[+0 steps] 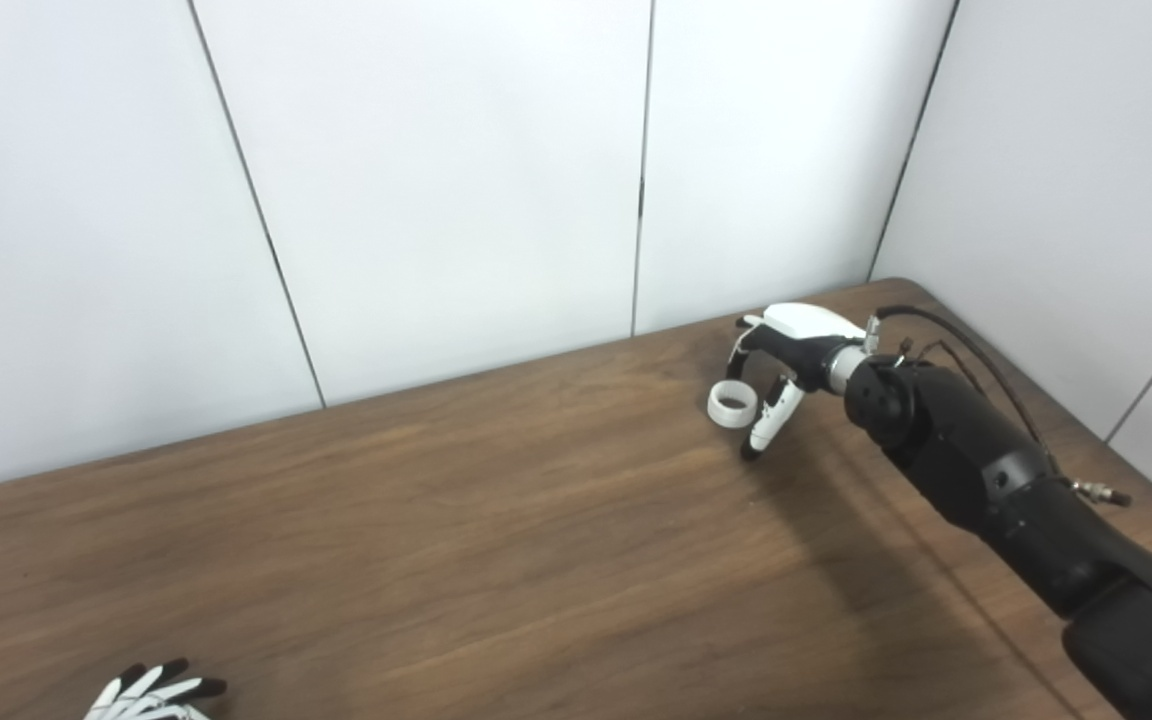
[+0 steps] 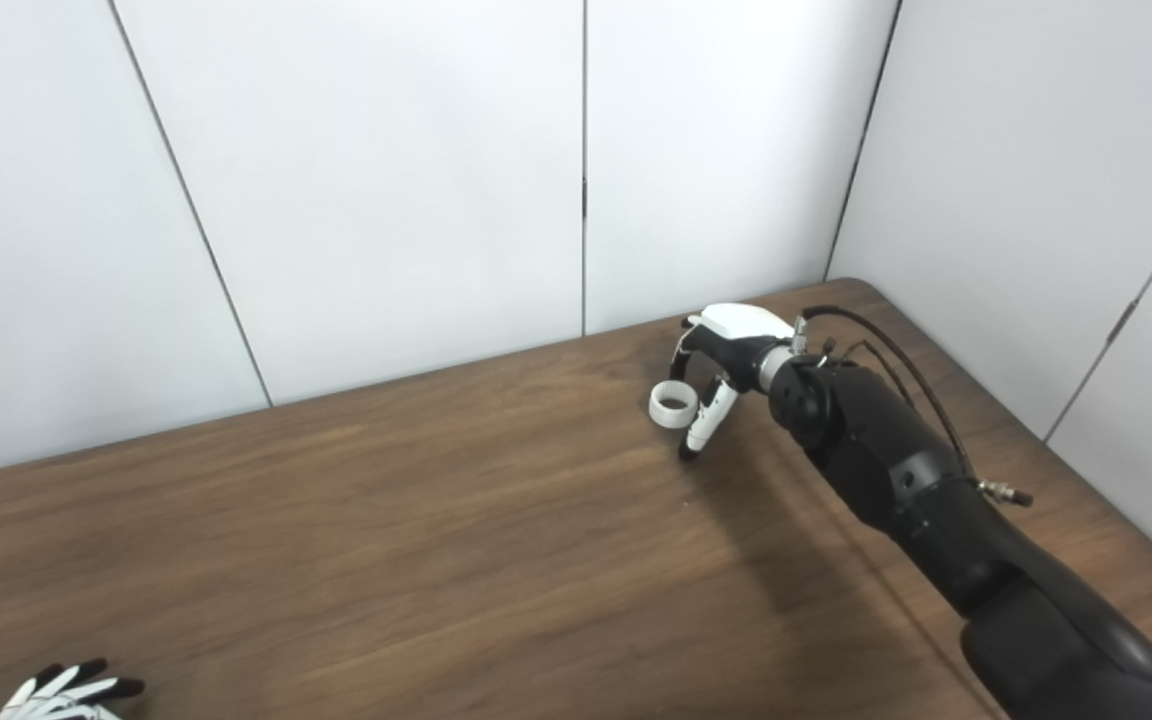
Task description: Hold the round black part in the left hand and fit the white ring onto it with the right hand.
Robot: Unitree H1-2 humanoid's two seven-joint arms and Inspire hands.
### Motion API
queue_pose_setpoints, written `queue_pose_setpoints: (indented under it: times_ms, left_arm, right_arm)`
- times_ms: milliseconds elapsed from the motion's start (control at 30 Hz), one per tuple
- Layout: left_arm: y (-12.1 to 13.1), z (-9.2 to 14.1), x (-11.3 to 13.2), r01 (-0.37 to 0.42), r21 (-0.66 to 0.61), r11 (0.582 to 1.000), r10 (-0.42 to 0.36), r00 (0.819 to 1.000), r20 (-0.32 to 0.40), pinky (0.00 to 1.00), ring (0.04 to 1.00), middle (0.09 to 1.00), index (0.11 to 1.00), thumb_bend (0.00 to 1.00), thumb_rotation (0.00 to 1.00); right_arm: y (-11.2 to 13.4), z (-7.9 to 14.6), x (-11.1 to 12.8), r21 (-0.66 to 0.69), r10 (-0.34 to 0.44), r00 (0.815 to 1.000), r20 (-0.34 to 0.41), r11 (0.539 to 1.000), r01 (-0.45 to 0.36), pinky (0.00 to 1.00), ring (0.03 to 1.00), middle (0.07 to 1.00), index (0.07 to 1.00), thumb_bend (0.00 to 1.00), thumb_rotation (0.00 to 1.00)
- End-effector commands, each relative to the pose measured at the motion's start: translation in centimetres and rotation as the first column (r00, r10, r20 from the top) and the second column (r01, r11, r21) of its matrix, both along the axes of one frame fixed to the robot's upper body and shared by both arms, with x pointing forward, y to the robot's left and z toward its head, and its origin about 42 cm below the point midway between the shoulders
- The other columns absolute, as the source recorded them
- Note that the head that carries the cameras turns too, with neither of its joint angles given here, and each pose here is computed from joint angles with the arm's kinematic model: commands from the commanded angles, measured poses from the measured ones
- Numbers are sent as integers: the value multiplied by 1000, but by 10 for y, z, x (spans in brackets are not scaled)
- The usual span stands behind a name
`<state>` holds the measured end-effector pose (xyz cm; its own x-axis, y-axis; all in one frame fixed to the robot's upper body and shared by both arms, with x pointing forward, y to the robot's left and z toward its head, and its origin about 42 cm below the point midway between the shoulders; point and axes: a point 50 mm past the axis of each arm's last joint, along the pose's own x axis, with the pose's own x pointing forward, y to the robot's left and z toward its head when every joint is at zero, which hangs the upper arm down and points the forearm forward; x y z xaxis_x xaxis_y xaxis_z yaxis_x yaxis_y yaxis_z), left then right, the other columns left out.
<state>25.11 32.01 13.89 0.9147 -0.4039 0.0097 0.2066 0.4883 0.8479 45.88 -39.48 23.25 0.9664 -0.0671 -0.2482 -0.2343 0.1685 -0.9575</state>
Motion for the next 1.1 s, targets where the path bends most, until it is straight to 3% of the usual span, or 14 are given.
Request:
queue_pose_setpoints:
  times_ms: [0,1067]
  left_arm:
    - [0,18,5,10,-1,1000,-10,997,76,1000,942,814,479,514,37]
    - [-4,19,-2,10,14,1000,-10,998,67,1000,947,816,479,515,38]
  right_arm:
    - [2,10,5,-15,24,999,28,1000,-23,916,1000,972,641,973,256]
    - [15,7,18,-4,62,998,14,998,-62,931,1000,993,694,971,244]
